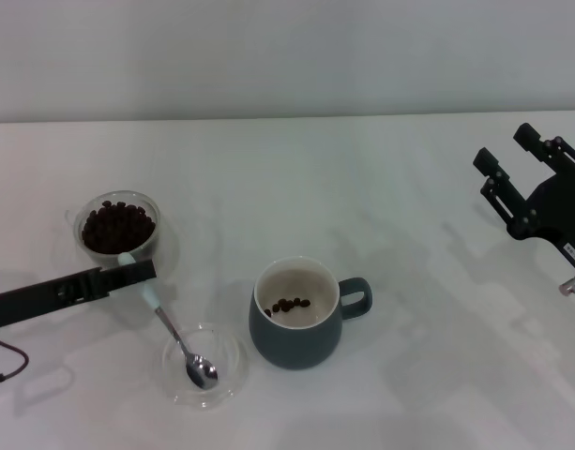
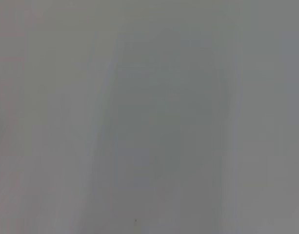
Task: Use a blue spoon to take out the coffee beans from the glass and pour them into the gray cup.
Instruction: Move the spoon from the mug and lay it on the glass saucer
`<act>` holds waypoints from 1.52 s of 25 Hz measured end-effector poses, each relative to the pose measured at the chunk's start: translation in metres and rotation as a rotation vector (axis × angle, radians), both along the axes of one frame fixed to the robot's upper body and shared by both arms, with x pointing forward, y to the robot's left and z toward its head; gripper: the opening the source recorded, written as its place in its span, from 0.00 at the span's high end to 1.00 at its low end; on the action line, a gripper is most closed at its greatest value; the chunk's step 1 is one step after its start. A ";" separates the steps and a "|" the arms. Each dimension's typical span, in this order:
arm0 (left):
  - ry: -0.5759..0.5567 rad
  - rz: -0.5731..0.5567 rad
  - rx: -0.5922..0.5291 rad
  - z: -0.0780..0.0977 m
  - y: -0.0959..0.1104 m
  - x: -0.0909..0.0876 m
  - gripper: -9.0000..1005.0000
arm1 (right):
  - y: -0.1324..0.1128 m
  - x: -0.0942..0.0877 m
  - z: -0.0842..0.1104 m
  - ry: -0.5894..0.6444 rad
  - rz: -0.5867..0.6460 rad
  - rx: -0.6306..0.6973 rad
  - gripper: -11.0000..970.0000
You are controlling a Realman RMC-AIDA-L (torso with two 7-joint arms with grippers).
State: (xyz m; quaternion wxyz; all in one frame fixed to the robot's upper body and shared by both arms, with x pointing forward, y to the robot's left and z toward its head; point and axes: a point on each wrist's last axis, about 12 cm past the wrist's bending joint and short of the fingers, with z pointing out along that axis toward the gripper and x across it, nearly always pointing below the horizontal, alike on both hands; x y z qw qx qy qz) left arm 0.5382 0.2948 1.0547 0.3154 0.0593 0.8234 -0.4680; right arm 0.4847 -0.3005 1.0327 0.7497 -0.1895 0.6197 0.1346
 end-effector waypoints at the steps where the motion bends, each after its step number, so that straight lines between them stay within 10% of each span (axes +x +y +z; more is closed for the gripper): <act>1: 0.001 -0.001 0.004 -0.001 -0.001 0.000 0.86 | 0.000 0.000 0.000 0.000 0.001 0.000 0.41; 21: 0.010 -0.062 0.072 -0.008 -0.023 0.005 0.86 | 0.000 -0.002 -0.001 0.006 0.007 0.002 0.41; 38: 0.022 -0.063 0.089 -0.010 -0.024 0.007 0.53 | 0.001 0.000 0.000 0.003 0.005 -0.001 0.41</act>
